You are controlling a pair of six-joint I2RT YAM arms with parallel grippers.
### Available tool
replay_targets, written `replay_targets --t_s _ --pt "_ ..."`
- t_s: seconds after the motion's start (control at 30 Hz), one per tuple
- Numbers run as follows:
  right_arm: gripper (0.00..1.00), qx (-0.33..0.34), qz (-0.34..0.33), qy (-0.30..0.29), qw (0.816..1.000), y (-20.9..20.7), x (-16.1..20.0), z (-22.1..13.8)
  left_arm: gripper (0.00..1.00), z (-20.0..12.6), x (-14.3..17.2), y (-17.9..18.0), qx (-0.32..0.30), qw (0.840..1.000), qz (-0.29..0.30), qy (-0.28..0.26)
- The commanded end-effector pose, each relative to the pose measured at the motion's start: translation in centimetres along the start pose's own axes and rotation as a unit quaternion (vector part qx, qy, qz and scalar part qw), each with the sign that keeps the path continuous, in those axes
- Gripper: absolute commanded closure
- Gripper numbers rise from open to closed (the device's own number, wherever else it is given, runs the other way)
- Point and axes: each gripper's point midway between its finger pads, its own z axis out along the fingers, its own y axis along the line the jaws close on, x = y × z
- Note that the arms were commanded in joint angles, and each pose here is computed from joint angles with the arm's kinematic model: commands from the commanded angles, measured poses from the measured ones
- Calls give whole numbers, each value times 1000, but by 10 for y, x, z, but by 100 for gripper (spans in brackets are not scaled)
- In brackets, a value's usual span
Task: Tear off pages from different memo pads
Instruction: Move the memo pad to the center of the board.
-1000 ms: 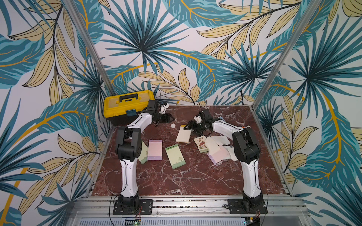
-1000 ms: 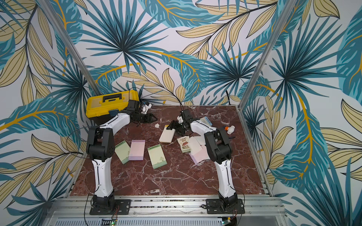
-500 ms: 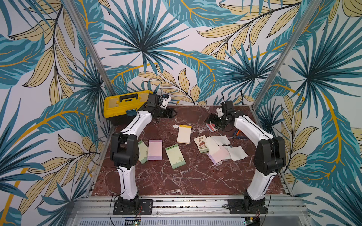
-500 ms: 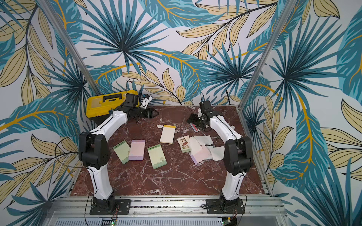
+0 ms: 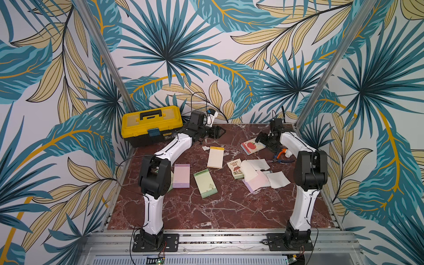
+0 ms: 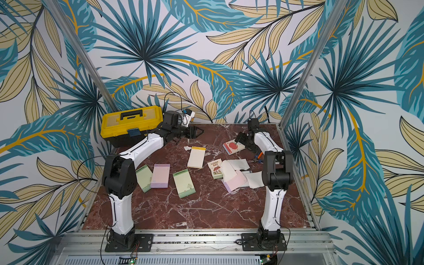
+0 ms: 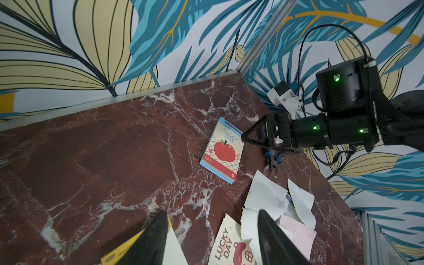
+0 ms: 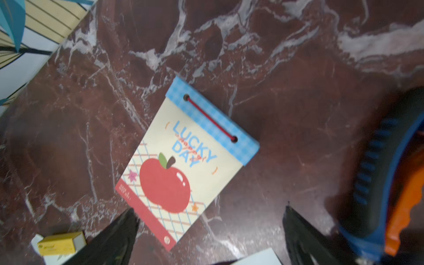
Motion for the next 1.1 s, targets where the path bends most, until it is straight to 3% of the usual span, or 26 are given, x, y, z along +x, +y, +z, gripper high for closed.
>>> replay_targets --t_s 0.0,0.1,0.33,0.67,1.07 --pt "1 17 -25 -67 997 4 -38 14 38 6 -19 -6 29 998 17 -43" --pt "1 2 -58 -65 996 15 -49 37 38 11 -21 -5 33 998 27 -41" --pt "7 -39 -113 5 993 39 -54 61 38 20 -15 2 34 999 37 -20" --pt "22 -94 -56 102 989 48 -4 68 38 40 0 24 10 998 -53 11" --pt "27 -252 -165 177 937 127 70 55 37 57 62 27 18 983 -115 140"
